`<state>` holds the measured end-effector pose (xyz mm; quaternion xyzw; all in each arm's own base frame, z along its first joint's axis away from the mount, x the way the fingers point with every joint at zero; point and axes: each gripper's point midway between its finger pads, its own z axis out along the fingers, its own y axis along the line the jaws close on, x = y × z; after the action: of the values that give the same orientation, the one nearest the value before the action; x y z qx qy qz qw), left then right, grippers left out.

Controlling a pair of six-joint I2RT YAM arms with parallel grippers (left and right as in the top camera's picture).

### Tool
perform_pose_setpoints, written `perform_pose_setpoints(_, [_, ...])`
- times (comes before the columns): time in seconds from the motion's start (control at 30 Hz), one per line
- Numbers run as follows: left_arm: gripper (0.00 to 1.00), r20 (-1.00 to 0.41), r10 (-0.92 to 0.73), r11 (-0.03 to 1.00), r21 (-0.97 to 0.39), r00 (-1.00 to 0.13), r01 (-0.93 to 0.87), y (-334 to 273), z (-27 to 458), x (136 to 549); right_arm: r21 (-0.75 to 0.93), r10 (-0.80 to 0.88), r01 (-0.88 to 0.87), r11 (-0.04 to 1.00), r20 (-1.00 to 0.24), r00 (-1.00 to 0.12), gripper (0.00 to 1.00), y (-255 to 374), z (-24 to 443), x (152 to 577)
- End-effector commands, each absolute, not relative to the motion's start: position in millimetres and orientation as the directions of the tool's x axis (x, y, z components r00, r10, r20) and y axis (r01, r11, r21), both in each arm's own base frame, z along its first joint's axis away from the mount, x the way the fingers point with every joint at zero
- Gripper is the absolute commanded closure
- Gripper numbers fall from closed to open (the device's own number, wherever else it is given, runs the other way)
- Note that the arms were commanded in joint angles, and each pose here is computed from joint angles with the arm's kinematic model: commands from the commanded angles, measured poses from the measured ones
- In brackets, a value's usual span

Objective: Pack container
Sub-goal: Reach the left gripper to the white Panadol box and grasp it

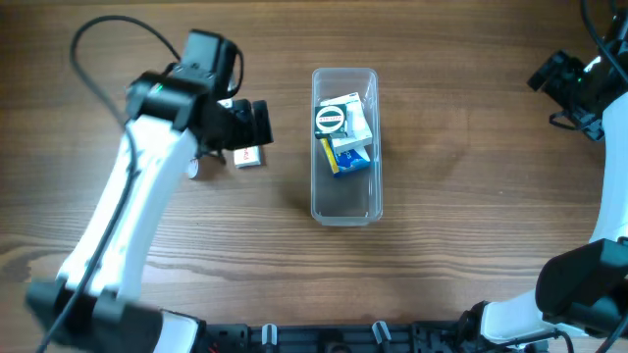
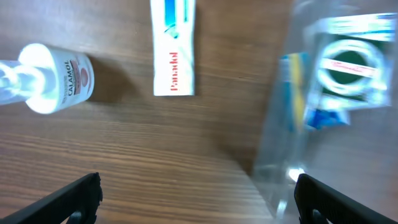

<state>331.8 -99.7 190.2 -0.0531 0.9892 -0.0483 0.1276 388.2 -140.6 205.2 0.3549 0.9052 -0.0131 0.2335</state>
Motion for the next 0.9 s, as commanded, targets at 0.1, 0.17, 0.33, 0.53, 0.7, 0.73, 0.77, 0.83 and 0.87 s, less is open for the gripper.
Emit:
perform_pose_setpoints(0.1, [0.0,-0.075,-0.135,0.99,-0.058,-0.988,-0.131,-113,110,355,0.134,0.647,0.661,0.738,-0.421,-0.636,0.0,-141,199,388])
perform_pose_setpoints(0.17, [0.0,-0.077,-0.128,0.991,-0.058,-0.989,-0.124,-115,99,362,0.134,0.646,0.661,0.738,-0.421,-0.637,0.0,-141,199,388])
perform_pose_setpoints(0.33, [0.0,-0.047,-0.168,0.979,-0.122,-0.985,-0.162,-110,82,376,0.134,0.646,0.661,0.738,-0.421,-0.636,0.0,-141,199,388])
perform_pose_setpoints(0.53, [0.0,-0.069,-0.161,0.985,-0.072,-0.985,-0.156,-101,68,386,0.134,0.646,0.661,0.738,-0.421,-0.636,0.0,-141,199,388])
perform_pose_setpoints(0.7, [0.0,-0.065,-0.157,0.988,0.005,-0.986,-0.157,-89,55,387,0.134,0.646,0.661,0.738,-0.421,-0.636,0.0,-141,199,388])
perform_pose_setpoints(0.73, [0.0,-0.055,-0.15,0.989,0.008,-0.987,-0.151,-90,49,388,0.134,0.646,0.661,0.738,-0.421,-0.636,0.0,-141,199,388])
perform_pose_setpoints(0.77, [0.0,-0.055,-0.126,0.992,0.009,-0.99,-0.127,-90,46,389,0.134,0.646,0.661,0.738,-0.421,-0.636,0.0,-141,199,388])
perform_pose_setpoints(0.83, [0.0,-0.061,-0.104,0.994,0.025,-0.993,-0.106,-88,41,393,0.134,0.646,0.661,0.738,-0.421,-0.636,0.0,-141,199,388])
perform_pose_setpoints(0.87, [0.0,-0.07,-0.092,0.995,0.033,-0.993,-0.094,-87,39,396,0.134,0.646,0.661,0.738,-0.421,-0.636,0.0,-141,199,388])
